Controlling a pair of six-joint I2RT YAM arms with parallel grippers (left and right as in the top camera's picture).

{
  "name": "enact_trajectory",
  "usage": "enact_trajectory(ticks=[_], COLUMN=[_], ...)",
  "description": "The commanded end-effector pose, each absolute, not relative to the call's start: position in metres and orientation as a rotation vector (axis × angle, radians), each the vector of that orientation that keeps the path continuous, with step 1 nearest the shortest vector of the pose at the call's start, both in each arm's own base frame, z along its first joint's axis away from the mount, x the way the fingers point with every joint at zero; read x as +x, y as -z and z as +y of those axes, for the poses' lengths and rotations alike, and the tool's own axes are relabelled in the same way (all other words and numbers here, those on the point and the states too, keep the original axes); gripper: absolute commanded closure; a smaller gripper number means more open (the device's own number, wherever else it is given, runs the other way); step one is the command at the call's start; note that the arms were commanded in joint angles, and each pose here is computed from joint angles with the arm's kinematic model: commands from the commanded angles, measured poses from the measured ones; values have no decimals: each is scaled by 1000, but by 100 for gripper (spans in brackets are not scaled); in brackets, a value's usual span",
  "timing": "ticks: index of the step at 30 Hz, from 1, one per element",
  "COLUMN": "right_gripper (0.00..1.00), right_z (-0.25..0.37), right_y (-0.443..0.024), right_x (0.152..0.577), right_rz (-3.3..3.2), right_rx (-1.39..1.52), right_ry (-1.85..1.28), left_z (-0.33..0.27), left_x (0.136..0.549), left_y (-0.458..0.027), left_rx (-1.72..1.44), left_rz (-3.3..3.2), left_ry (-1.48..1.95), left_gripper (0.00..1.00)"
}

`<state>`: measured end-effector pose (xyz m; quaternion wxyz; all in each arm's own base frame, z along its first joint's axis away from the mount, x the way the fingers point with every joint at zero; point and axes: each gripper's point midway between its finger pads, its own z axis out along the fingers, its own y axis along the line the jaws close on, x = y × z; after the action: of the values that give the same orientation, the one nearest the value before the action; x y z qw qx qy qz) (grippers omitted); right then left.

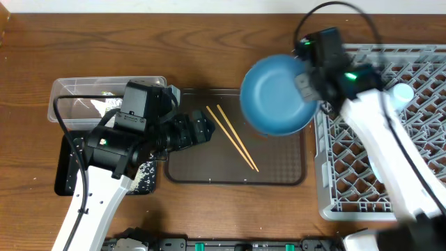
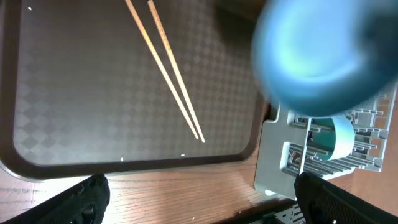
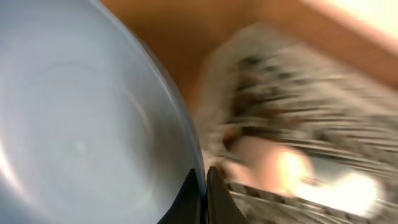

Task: Sort waste into correct bins and load items into the dishwasher rack
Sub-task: 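Lift the blue bowl and carry it right over the rack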

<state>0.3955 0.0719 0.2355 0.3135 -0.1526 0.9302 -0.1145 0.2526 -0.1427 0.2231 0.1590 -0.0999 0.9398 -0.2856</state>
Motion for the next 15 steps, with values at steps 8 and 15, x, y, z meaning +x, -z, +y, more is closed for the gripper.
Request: enact_trajectory(ticks=[8,15], right_gripper=[99,99], right_z=[-112,-195], right_y=[-394,-415], right_x=[312,249], right_rz=[2058,2087], right_rx=[219,425], right_ry=[1152,1687], left_z=[-143,-143], left_x=[253,253], left_y=[-228,-228], left_rx=[-265,-265], left_rz=[2675,2675], left_ry=[827,827], left_gripper=[2,2])
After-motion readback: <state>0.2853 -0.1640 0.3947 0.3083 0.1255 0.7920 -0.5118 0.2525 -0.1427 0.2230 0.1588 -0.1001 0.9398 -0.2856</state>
